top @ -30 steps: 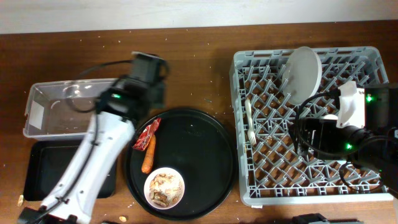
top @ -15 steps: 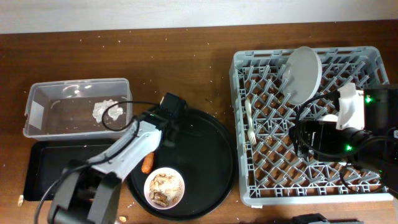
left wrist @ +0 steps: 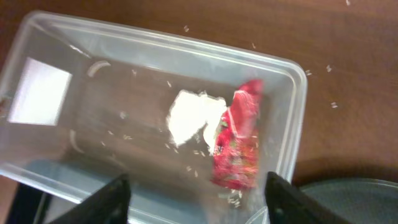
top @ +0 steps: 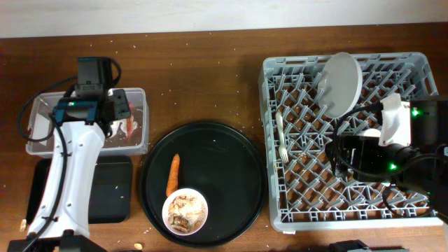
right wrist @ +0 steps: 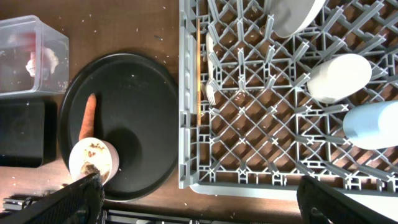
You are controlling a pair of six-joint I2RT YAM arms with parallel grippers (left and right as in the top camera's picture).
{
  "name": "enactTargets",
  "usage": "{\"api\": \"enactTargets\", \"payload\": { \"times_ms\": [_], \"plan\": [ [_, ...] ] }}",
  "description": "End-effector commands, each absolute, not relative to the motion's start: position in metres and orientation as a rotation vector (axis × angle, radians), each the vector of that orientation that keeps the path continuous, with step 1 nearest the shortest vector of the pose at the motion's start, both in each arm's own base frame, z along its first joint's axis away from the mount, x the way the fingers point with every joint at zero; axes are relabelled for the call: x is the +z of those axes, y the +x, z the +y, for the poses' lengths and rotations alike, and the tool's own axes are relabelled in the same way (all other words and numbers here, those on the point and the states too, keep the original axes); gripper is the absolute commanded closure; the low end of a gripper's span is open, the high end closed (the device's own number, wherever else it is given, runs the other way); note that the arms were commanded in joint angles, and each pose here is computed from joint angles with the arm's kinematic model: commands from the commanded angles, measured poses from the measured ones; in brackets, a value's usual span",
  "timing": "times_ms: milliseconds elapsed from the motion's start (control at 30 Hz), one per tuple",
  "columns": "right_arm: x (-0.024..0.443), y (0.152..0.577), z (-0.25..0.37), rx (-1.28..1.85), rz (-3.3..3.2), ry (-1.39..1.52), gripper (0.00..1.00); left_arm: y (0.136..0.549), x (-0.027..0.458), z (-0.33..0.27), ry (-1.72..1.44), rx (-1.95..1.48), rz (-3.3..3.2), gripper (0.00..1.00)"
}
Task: Sort waste into correct bins and load items into the dishwasher rack
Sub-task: 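Grasp the red wrapper with the left gripper and drop it in the bin, then move the carrot onto the black tray with the left gripper, then grasp the white bowl and dump scraps onto the black tray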
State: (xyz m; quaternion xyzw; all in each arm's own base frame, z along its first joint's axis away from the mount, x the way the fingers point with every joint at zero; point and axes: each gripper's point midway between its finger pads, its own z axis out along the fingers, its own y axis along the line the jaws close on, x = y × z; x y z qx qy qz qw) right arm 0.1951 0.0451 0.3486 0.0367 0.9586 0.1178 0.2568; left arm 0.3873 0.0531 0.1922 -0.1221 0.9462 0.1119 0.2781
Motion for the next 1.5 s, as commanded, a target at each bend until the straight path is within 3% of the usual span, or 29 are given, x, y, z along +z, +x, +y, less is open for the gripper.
{"api": "enactTargets", "payload": {
  "times_ms": [0,67,167,233,300,367,500,567,700,767,800,900,967,1100,1133,1167,1200,1267,1333,1467],
  "plan": [
    [0.350,0.192,0.046,0.331,2.598,0.105,0.01,0.367,0.222,0.006,-0.195,0.108,2.547,0.28],
    [0.350,0.192,0.046,0.331,2.598,0.106,0.01,0.339,0.217,-0.038,-0.018,0.079,2.633,0.34],
    [0.350,0.192,0.046,0.332,2.598,0.105,0.01,0.289,0.146,-0.089,0.224,0.103,2.848,0.43],
    [0.350,0.192,0.046,0.332,2.598,0.105,0.01,0.262,0.079,-0.091,0.204,0.129,2.929,0.48],
    [0.350,0.192,0.046,0.332,2.598,0.106,0.01,0.250,0.028,-0.086,0.200,0.128,2.928,0.48],
    [0.350,0.192,0.046,0.332,2.598,0.106,0.01,0.246,0.000,-0.085,0.176,0.103,2.909,0.48],
    [0.350,0.192,0.046,0.332,2.598,0.105,0.01,0.264,-0.006,-0.093,0.161,0.070,2.855,0.61],
    [0.350,0.192,0.046,0.332,2.598,0.105,0.01,0.276,0.002,-0.096,0.152,0.073,2.819,0.79],
    [0.350,0.192,0.046,0.332,2.598,0.106,0.01,0.327,0.093,-0.102,0.112,0.127,2.680,0.86],
    [0.350,0.192,0.046,0.332,2.598,0.105,0.01,0.331,0.140,-0.088,0.062,0.188,2.672,0.92],
    [0.350,0.192,0.046,0.332,2.598,0.105,0.01,0.324,0.155,-0.069,-0.057,0.196,2.686,0.95],
    [0.350,0.192,0.046,0.332,2.598,0.105,0.01,0.262,0.170,0.012,-0.804,0.226,2.707,1.00],
    [0.350,0.192,0.046,0.332,2.598,0.105,0.01,0.238,0.176,0.072,-1.173,0.254,2.562,0.98],
    [0.350,0.192,0.046,0.333,2.598,0.105,0.01,0.209,0.118,0.138,-1.605,0.241,2.375,0.94],
    [0.350,0.192,0.046,0.333,2.598,0.106,0.01,0.197,0.092,0.152,-1.710,0.221,2.306,0.79],
    [0.350,0.192,0.046,0.333,2.598,0.106,0.01,0.194,0.079,0.152,-1.770,0.132,2.279,0.75],
    [0.350,0.192,0.046,0.333,2.598,0.106,0.01,0.195,0.078,0.153,-1.816,0.036,2.234,0.52],
    [0.350,0.192,0.046,0.333,2.598,0.105,0.02,0.207,0.091,0.150,-1.727,-0.053,2.258,0.22],
    [0.350,0.192,0.046,0.333,2.598,0.106,0.01,0.217,0.128,0.140,-1.643,-0.156,2.273,0.18],
    [0.351,0.194,0.046,0.334,2.589,0.105,0.01,0.256,0.231,0.074,-0.732,-0.334,2.479,0.18]
  ]
}}
